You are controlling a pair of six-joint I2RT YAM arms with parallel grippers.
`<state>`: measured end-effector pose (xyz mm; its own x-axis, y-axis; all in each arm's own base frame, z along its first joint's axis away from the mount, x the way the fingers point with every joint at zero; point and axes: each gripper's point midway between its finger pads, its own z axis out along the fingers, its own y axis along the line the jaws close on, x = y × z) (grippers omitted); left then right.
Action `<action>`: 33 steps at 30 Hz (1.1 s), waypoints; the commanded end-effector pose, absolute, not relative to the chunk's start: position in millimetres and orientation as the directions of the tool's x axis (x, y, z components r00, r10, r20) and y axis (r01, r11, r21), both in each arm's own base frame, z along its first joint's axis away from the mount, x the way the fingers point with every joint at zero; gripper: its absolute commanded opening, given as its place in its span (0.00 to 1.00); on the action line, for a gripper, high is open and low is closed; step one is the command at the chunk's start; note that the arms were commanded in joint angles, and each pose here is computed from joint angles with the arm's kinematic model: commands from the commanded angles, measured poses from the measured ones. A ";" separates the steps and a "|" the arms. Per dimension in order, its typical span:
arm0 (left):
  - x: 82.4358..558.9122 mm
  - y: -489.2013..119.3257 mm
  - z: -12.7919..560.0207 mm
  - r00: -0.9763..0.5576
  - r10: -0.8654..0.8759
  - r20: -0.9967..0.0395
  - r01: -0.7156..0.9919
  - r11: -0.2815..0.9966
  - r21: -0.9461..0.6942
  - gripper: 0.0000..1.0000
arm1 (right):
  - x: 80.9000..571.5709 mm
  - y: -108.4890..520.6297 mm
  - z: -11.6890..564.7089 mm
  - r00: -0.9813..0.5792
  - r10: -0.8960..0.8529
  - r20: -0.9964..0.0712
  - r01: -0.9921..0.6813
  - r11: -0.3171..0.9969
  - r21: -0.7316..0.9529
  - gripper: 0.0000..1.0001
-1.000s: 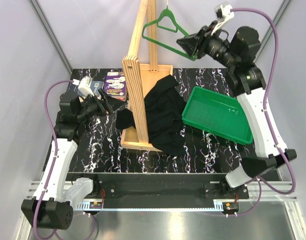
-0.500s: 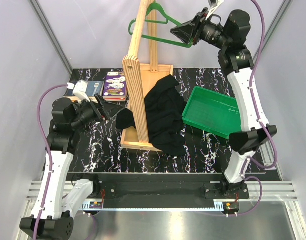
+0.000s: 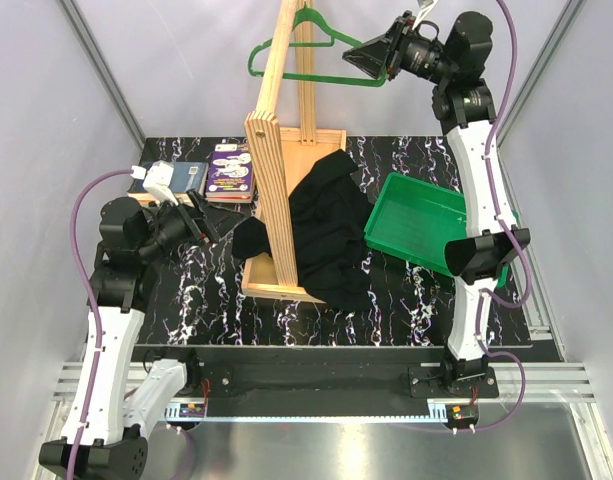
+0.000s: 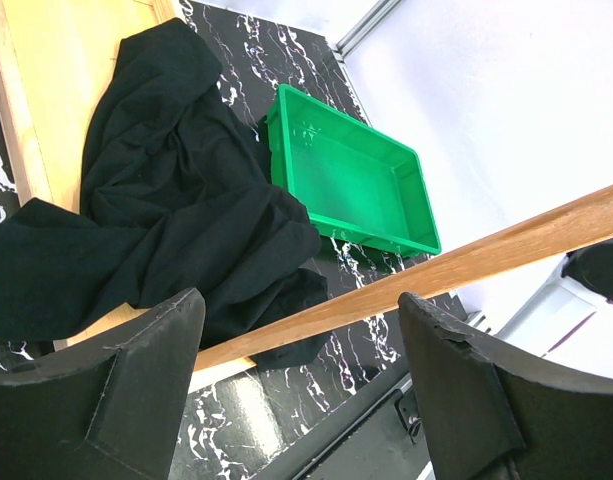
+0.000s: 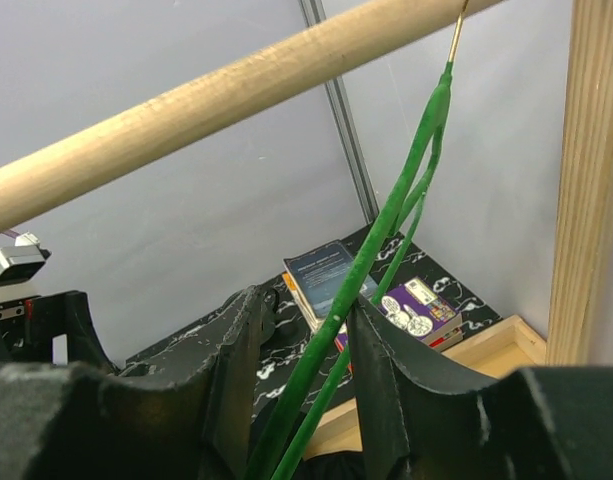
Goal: Remove the t-shirt from the hanger
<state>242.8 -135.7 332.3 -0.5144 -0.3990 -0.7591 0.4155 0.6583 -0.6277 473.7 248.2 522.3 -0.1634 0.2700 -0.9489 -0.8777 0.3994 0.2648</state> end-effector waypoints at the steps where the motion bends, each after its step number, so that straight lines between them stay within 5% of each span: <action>1: 236.3 -137.0 351.1 -0.472 -0.387 -0.792 0.469 0.650 -0.598 0.82 | 466.2 244.1 540.7 -0.120 0.286 -0.951 -0.909 0.354 0.221 0.00; 9: 234.1 -138.0 352.7 -0.476 -0.389 -0.789 0.473 0.643 -0.602 0.82 | 486.0 244.4 523.1 -0.181 0.304 -0.935 -0.879 0.376 0.292 0.04; 10: 233.6 -138.0 353.7 -0.473 -0.389 -0.791 0.475 0.643 -0.601 0.82 | 489.7 242.8 517.1 -0.206 0.306 -0.929 -0.863 0.390 0.320 0.31; 12: 234.3 -137.8 354.8 -0.471 -0.388 -0.792 0.476 0.645 -0.599 0.83 | 487.3 236.5 525.3 -0.204 0.329 -0.922 -0.835 0.434 0.339 0.59; 13: 235.5 -137.7 354.5 -0.473 -0.390 -0.790 0.472 0.645 -0.601 0.83 | 490.5 234.4 515.0 -0.250 0.333 -0.909 -0.799 0.460 0.388 0.80; 16: 237.8 -139.0 360.4 -0.476 -0.392 -0.787 0.476 0.638 -0.606 0.83 | 493.3 212.3 503.5 -0.312 0.401 -0.861 -0.640 0.581 0.502 0.99; 21: 247.6 -137.7 370.6 -0.475 -0.432 -0.767 0.449 0.631 -0.633 0.83 | 455.9 169.5 484.7 -0.332 0.537 -0.776 -0.376 0.679 0.631 1.00; 22: 250.1 -138.4 372.0 -0.485 -0.454 -0.747 0.434 0.617 -0.656 0.83 | 453.8 166.7 444.7 -0.395 0.544 -0.740 -0.296 0.688 0.663 1.00; 33: 283.3 -148.7 389.5 -0.492 -0.546 -0.678 0.454 0.504 -0.735 0.83 | 298.9 223.1 299.4 -0.657 0.363 -0.661 -0.243 0.727 0.642 1.00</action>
